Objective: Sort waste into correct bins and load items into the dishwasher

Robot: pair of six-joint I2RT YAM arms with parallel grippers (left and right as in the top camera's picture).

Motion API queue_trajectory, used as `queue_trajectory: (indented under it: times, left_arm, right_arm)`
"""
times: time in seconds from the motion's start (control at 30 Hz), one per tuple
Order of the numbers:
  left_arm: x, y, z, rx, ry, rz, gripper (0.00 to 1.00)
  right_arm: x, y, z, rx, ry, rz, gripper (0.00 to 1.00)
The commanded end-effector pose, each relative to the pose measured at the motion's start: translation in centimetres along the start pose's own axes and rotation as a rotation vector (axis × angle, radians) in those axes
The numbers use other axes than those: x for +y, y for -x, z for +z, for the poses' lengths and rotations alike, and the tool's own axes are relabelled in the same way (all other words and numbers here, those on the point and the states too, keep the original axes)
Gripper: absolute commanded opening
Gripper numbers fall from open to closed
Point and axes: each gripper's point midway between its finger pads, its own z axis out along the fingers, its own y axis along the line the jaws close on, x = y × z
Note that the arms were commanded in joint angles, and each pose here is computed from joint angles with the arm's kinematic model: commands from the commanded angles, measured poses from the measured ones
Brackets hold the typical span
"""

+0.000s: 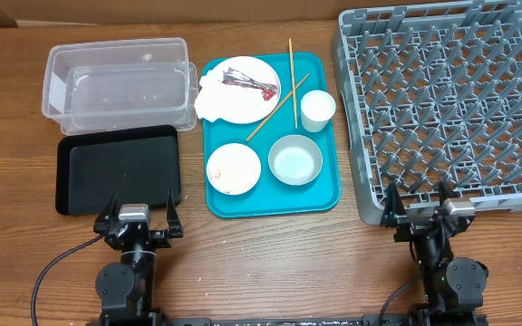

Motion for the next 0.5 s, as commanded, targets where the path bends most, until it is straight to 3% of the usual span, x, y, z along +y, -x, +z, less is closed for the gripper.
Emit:
queue_trajectory:
  times: [0.0, 0.17, 0.47]
  left_arm:
    - [0.0, 0.1, 0.0, -0.011, 0.001, 0.019, 1.00]
    - [-1.8, 0.9, -0.1, -0.046, -0.106, 0.021, 1.00]
    - [-2.0, 5.6, -1.0, -0.144, -0.124, 0.031, 1.00]
  right_arm:
    - [0.0, 0.0, 0.0, -0.010, 0.002, 0.004, 1.00]
    - [0.1, 0.5, 0.0, -0.030, 0.005, 0.003, 1.00]
    - [0.7, 3.8, -0.6, -0.098, 0.019, -0.004, 1.00]
